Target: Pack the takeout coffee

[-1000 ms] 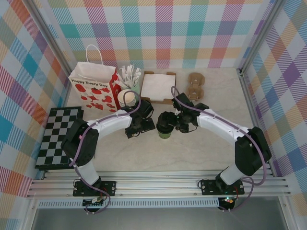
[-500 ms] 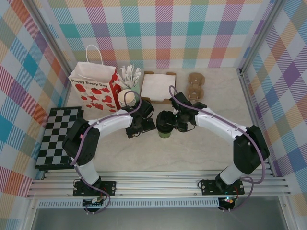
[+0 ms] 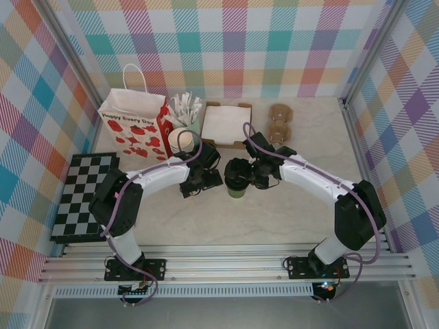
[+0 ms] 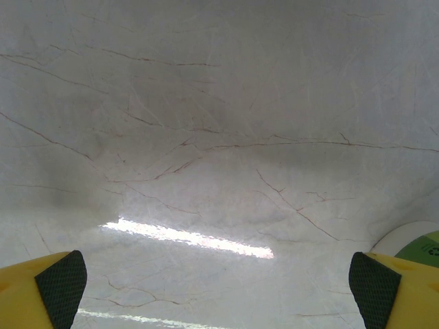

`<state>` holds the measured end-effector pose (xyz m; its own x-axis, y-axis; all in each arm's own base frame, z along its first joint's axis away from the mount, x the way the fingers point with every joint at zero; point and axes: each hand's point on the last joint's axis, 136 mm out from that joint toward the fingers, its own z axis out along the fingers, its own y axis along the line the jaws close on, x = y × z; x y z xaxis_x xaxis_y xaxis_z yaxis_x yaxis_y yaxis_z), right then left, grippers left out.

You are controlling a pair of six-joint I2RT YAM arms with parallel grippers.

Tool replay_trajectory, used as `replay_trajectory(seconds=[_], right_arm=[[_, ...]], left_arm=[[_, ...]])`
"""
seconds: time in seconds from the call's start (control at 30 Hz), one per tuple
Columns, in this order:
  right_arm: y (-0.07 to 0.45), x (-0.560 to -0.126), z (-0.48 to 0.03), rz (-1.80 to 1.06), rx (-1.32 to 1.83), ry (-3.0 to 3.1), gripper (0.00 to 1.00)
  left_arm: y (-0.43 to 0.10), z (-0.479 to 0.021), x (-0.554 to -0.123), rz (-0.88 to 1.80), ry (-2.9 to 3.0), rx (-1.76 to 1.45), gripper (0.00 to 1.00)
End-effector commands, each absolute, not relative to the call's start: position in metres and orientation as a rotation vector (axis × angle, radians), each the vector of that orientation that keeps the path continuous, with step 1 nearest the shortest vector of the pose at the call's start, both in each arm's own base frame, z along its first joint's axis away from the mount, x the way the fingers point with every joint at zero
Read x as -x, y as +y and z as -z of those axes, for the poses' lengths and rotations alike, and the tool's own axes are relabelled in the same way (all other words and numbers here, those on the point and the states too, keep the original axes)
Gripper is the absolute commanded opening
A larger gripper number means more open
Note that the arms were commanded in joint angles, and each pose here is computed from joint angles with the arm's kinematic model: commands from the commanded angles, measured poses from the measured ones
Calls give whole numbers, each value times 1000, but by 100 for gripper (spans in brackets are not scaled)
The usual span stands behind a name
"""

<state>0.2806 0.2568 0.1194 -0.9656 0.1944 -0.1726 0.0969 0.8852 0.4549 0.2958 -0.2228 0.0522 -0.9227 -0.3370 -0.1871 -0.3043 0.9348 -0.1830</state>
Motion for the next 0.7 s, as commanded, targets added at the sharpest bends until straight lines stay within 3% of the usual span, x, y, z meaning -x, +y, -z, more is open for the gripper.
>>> replay_trajectory(seconds=[0.0, 0.67], right_arm=[[261, -280, -119, -651, -251, 2860, 100], [261, -281, -126, -689, -232, 2798, 100]], left_arm=[[-232, -57, -297, 251, 2883, 451, 100], [-239, -60, -296, 275, 2887, 427, 100]])
